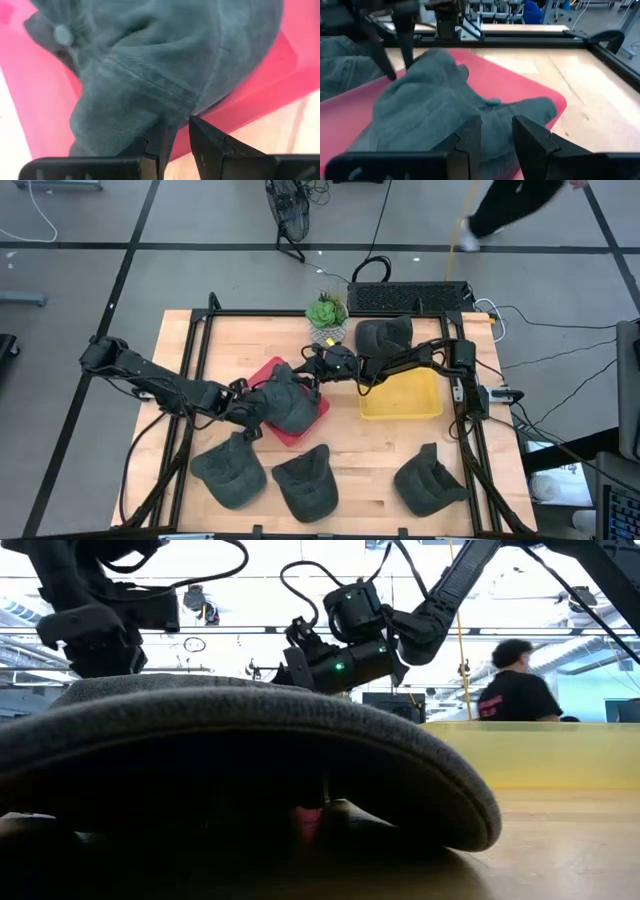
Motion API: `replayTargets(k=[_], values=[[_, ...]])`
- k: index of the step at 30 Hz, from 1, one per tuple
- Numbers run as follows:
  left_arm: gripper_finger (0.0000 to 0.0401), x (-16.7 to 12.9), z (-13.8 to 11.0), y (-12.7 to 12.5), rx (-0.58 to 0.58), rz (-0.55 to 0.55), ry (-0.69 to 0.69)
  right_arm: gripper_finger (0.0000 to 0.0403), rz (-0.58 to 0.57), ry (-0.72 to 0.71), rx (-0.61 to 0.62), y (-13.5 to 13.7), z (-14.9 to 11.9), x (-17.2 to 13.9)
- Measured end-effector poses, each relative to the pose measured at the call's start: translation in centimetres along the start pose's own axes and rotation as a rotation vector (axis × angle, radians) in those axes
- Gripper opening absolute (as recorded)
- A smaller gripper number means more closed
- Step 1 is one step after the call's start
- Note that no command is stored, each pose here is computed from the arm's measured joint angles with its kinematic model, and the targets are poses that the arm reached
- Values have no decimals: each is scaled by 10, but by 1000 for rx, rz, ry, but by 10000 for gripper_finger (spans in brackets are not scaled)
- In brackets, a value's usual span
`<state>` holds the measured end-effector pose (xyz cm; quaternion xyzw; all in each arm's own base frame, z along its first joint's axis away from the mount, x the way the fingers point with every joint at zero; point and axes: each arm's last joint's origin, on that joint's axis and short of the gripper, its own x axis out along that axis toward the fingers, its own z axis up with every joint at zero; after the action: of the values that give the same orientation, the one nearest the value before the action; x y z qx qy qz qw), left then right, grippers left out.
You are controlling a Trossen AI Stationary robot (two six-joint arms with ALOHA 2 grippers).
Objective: Pick & Place hat
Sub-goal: Adjust the right dark gray cap in the red bin
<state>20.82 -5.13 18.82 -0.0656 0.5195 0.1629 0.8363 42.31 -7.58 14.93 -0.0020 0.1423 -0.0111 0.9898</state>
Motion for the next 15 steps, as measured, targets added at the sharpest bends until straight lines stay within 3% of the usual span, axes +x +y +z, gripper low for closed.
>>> replayTargets(k=[9,15], values=[[88,5,5,7,-30,23,6,100,1,7,-12,0,-1,0],[88,15,1,6,25,51,36,100,1,7,-11,0,-1,0]])
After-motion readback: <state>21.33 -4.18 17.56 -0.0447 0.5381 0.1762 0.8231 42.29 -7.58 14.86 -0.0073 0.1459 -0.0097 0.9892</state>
